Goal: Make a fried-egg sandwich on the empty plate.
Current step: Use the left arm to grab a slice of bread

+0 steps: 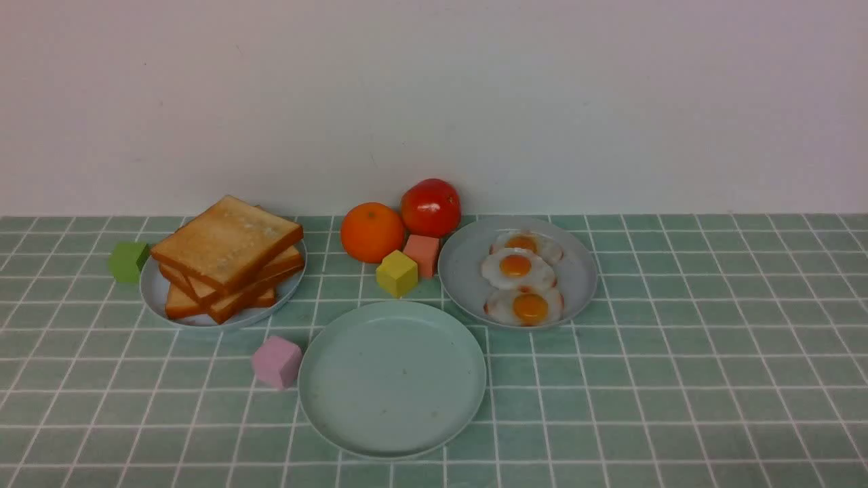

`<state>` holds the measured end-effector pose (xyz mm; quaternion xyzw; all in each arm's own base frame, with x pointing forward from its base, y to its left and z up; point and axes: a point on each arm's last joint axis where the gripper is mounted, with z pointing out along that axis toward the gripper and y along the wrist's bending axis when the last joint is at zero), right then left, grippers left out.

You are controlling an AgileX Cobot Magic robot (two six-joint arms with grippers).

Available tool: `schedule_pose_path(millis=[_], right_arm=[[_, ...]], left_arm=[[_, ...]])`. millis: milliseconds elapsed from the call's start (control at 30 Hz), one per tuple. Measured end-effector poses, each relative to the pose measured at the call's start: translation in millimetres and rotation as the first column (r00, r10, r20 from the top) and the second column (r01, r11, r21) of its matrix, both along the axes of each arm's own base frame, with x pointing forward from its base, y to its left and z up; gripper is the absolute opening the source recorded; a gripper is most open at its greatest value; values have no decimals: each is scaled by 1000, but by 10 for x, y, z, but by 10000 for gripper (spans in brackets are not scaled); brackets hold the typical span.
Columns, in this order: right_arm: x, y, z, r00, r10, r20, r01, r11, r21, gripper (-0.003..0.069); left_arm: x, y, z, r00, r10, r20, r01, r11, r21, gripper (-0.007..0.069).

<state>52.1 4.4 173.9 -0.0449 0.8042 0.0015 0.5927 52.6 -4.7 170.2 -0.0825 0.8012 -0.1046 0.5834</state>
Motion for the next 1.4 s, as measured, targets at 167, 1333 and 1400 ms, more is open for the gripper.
schedule_pose_path(millis=[167, 1333, 1400], right_arm=[[0, 0, 0, 1000, 0, 0, 0, 1000, 0, 239], [0, 0, 0, 1000, 0, 0, 0, 1000, 0, 241], [2, 1, 6, 1000, 0, 6, 0, 1000, 4, 241]], left_arm=[[0, 0, 0, 1000, 0, 0, 0, 1000, 0, 218], [155, -152, 1079, 996, -62, 64, 80, 932, -353, 139], [288, -249, 1330, 975, -210, -70, 192, 960, -205, 89]])
